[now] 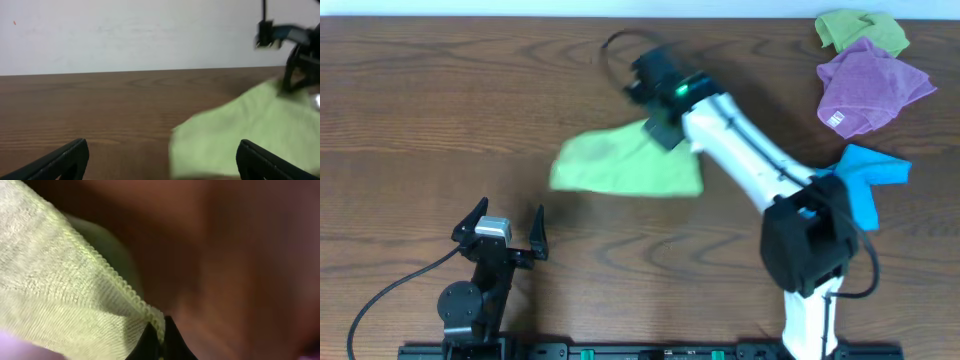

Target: Fold the cloth

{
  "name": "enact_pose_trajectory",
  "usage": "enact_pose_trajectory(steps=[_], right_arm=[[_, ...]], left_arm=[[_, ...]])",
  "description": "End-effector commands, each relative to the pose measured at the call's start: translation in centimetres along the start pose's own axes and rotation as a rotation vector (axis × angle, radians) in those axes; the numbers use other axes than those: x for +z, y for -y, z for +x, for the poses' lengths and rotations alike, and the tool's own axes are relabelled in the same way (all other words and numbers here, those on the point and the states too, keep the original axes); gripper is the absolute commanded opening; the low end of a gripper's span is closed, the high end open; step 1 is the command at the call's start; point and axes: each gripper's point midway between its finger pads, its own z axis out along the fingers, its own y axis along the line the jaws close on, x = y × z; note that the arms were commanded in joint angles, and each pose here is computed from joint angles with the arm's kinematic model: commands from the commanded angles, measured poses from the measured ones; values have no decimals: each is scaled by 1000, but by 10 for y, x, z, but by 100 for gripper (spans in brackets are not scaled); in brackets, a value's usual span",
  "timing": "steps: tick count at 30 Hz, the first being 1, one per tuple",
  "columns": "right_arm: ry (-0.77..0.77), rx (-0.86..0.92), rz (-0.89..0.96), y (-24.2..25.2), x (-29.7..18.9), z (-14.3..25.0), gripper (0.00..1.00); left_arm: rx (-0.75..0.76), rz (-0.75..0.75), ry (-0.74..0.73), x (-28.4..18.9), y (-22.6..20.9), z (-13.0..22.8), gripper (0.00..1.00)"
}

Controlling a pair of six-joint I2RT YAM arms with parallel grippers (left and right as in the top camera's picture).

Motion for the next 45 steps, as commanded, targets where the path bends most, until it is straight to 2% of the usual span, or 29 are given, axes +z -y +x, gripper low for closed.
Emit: enact_pose_trajectory(steps=[1, 4, 8, 11, 15, 16, 18, 19, 23, 27, 35, 38, 45], right_arm=[[-4, 212, 257, 96, -14, 5, 1], [51, 286, 258, 131, -36, -5, 1], [135, 292, 110, 120, -66, -27, 1], [123, 239, -51, 78, -74, -30, 1], [38, 110, -380, -22, -92, -19, 1], [20, 12, -480, -58, -105, -14, 19], [-3, -136, -430, -82, -110, -7, 87], [-8, -158, -383, -83, -109, -7, 99], [-18, -228, -215, -82, -105, -10, 99], [-95, -210, -219, -81, -87, 4, 99], [-302, -146, -256, -88, -31, 63, 84], [-320, -159, -250, -97, -9, 76, 78], [-260, -138, -231, -102, 15, 71, 79]], left_arm=[[2, 40, -52, 1, 7, 18, 96], [2, 40, -52, 1, 7, 18, 95], [2, 40, -52, 1, 7, 18, 96], [2, 41, -52, 1, 7, 18, 96], [2, 40, -52, 1, 7, 18, 95], [2, 40, -52, 1, 7, 18, 95], [2, 40, -52, 1, 7, 18, 96], [2, 40, -52, 1, 7, 18, 95], [2, 40, -52, 1, 7, 18, 96], [2, 40, -52, 1, 7, 18, 95], [2, 40, -52, 1, 7, 18, 95], [2, 40, -52, 1, 7, 18, 95], [2, 40, -52, 1, 7, 18, 95]])
